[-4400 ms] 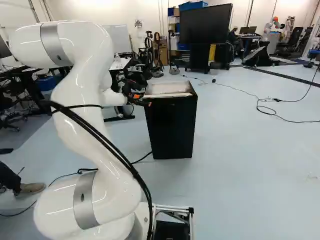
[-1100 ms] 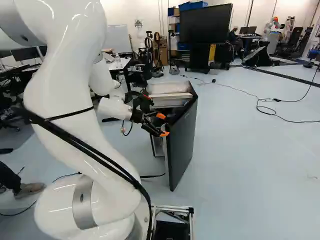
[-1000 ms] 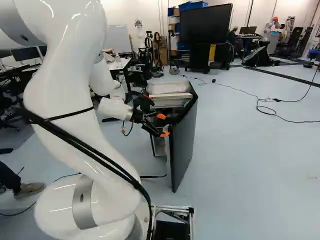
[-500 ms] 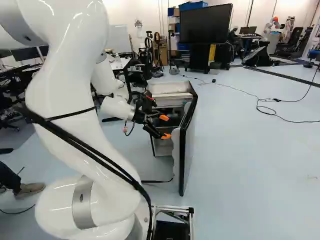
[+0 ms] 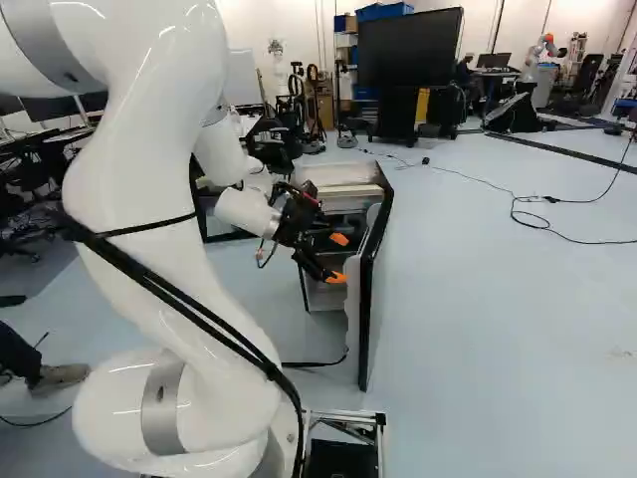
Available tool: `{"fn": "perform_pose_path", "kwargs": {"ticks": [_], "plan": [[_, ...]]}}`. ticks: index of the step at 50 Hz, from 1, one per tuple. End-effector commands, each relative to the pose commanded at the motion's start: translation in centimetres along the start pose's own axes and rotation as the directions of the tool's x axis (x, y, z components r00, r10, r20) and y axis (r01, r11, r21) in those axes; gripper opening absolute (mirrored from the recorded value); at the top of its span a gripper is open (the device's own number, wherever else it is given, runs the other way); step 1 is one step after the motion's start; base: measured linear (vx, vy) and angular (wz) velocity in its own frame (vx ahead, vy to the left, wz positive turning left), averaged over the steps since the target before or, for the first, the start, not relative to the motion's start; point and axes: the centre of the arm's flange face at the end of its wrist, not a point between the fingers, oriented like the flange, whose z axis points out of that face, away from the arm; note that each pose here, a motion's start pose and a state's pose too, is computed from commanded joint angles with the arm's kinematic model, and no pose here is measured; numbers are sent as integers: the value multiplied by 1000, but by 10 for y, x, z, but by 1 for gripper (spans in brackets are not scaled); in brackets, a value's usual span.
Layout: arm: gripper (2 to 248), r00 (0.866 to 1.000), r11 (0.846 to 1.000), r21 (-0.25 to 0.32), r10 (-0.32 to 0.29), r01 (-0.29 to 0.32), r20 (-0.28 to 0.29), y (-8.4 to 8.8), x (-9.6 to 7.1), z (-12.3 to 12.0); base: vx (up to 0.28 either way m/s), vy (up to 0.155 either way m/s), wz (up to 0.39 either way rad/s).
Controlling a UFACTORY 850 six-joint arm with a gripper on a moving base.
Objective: Open the fridge door
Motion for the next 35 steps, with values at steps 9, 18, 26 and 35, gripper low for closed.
{"fn": "perform_pose_path", "kwargs": {"ticks": [9,18,26,35], "plan": [[247,999,998,-43,38,-38,0,-7,7,11,0,0,0],[247,997,993,-81,81,-81,-4,-19,16,26,0,0,0],[247,993,987,-108,117,-118,-10,-32,25,41,0,0,0],[247,986,976,-144,164,-165,-18,-46,35,57,0,0,0]]}}
